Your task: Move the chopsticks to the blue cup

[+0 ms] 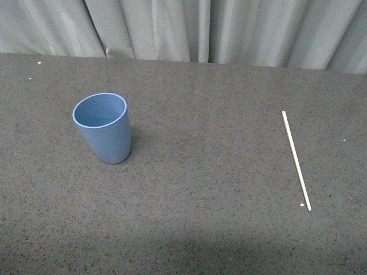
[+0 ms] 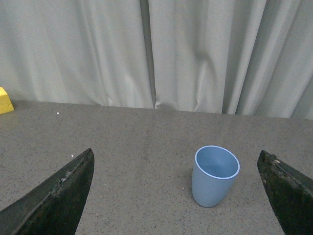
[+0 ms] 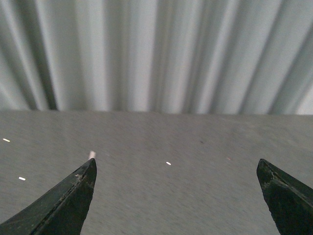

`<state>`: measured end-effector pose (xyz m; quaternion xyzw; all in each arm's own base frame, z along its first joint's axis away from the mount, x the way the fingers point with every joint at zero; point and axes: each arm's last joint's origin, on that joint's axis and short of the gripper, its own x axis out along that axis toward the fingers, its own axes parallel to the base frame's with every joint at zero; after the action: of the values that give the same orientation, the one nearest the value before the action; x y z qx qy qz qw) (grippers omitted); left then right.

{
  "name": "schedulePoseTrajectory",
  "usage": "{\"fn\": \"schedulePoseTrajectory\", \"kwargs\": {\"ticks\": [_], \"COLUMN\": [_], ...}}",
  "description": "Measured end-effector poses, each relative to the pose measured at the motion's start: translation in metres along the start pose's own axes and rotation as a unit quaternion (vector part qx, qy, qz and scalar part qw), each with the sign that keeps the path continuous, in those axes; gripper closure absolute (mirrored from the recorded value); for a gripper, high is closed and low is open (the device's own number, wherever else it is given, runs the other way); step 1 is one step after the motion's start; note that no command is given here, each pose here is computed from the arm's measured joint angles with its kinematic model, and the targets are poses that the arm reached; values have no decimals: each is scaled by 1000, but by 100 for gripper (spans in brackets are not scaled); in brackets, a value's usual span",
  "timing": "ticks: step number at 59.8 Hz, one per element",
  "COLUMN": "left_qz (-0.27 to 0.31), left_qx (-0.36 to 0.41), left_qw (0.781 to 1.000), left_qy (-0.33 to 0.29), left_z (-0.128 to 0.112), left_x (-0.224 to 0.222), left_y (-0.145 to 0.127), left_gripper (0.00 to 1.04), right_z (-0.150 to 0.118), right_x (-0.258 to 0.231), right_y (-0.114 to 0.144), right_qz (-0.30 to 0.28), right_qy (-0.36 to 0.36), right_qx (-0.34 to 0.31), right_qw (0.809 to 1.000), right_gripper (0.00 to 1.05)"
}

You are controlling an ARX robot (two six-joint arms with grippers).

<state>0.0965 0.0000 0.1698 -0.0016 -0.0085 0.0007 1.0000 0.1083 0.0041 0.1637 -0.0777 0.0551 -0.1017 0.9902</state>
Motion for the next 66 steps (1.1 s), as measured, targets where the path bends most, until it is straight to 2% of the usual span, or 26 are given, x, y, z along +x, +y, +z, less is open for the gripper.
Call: {"fn": "schedulePoseTrajectory", "kwargs": {"ticks": [7, 12, 16, 23, 32, 45, 61, 66], "left_qz": [-1, -1, -1, -1, -1, -1, -1, -1], "left_qx": [0, 0, 0, 0, 0, 0, 0, 0], "left_qw": [1000, 1000, 1000, 1000, 1000, 1000, 1000, 1000], "left_qy": [0, 0, 0, 0, 0, 0, 0, 0], "left_z": [0, 0, 0, 0, 0, 0, 0, 0], "left_x": [0, 0, 0, 0, 0, 0, 0, 0], "left_y": [0, 0, 0, 0, 0, 0, 0, 0], "left_gripper": [7, 7, 7, 7, 7, 7, 7, 7], "right_z": [8, 15, 10, -4, -27, -48, -63, -66], "right_x": [23, 61, 93, 133, 181, 223, 261, 266], "right_y": [8, 21, 34, 48, 70, 94, 120, 125], "right_qz": [42, 91, 126, 132, 134, 146, 146, 143], "right_qy": [45, 98, 169, 257, 363, 436, 470, 479], "right_qx": [-14, -5, -2, 5, 20, 26, 23, 18], "right_qw": [998, 991, 978, 957, 922, 888, 870, 866], "right_gripper": [9, 9, 9, 9, 9, 9, 10, 21]}}
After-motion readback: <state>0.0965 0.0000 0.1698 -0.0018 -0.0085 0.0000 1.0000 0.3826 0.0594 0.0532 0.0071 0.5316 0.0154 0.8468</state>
